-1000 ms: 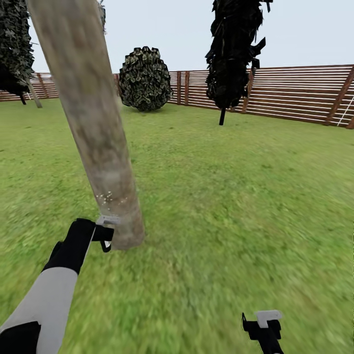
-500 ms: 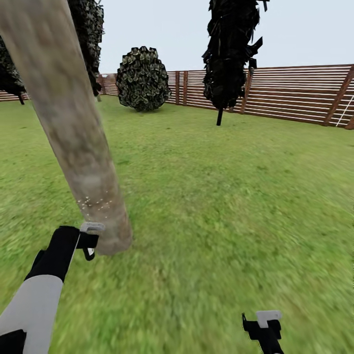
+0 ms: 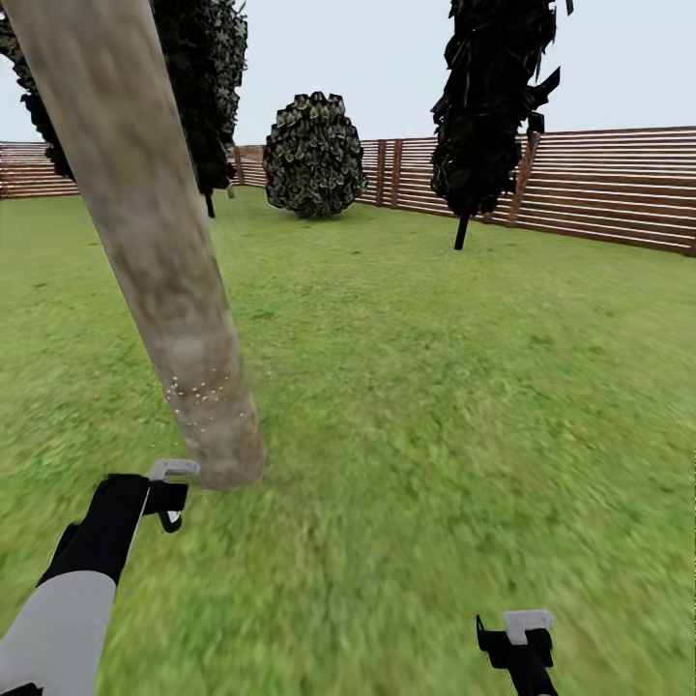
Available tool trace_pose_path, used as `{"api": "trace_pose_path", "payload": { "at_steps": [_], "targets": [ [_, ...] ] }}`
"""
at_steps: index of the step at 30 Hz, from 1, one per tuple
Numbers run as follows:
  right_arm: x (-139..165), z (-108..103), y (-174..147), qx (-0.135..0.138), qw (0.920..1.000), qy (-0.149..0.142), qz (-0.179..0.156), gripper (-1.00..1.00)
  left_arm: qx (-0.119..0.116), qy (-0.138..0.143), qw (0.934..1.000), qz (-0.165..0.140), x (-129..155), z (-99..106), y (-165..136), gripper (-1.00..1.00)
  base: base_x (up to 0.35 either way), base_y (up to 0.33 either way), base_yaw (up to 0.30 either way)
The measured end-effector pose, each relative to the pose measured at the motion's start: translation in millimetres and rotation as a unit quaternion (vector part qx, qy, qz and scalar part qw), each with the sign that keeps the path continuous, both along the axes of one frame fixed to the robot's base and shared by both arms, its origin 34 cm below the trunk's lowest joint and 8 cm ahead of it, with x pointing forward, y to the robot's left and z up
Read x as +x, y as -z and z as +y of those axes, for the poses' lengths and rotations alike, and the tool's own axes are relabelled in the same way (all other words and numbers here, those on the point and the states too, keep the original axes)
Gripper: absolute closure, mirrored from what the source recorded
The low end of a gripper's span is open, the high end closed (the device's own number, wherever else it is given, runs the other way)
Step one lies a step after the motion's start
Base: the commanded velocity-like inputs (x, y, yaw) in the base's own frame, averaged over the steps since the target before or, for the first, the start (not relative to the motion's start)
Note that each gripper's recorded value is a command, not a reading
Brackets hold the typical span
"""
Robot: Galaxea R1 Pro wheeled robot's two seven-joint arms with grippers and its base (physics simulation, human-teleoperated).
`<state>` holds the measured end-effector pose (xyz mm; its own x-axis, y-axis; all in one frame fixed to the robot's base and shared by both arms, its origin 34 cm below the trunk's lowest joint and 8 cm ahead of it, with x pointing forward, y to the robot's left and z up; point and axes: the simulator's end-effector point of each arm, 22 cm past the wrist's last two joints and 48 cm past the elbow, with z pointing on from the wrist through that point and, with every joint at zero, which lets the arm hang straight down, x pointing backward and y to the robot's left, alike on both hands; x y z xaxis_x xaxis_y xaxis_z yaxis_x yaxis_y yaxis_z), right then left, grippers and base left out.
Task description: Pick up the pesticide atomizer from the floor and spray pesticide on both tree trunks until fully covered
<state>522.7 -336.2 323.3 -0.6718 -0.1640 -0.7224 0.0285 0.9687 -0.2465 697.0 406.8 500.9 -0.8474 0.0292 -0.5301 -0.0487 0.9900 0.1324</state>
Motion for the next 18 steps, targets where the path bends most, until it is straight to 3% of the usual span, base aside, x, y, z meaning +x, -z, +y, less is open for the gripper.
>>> {"api": "trace_pose_path", "payload": {
  "at_steps": [3, 5, 10, 12, 14, 18],
  "targets": [
    [0.0, 0.0, 0.0, 0.0, 1.0, 0.0, 0.0, -1.0, -0.003, -0.004, 1.0, 0.006, -0.9, -22.4, 11.4, 1.0, 0.105, -0.276, 0.018],
    [-0.1, 0.1, 0.0, 0.0, 1.0, 0.0, 0.0, -1.0, 0.01, -0.013, 0.9998, 0.013, -4.5, -29.3, 20.2, 1.0, 0.112, -0.276, 0.16],
    [-0.4, 0.2, 0.3, 0.0, 1.0, 0.0, 0.001, -1.0, 0.032, -0.007, 0.9993, -0.02, 4.9, -20.5, 20.3, 1.0, 0.127, -0.276, 0.255],
    [-0.3, 0.2, 0.2, 0.0, 1.0, 0.0, 0.0, -1.0, 0.031, -0.016, 0.9992, -0.022, 3.1, -13.8, 21.8, 1.0, 0.147, -0.271, 0.263],
    [0.0, 0.1, 0.0, 0.0, 1.0, 0.0, 0.0, -1.0, 0.018, -0.047, 0.9983, -0.028, -2.7, 0.9, 24.0, 1.0, 0.165, -0.261, 0.094],
    [-0.4, 0.1, 0.2, 0.0, 1.0, 0.0, 0.0, -1.0, 0.014, -0.053, 0.9981, -0.029, -3.6, 0.9, 24.8, 1.0, 0.142, -0.262, 0.02]
  ]
}}
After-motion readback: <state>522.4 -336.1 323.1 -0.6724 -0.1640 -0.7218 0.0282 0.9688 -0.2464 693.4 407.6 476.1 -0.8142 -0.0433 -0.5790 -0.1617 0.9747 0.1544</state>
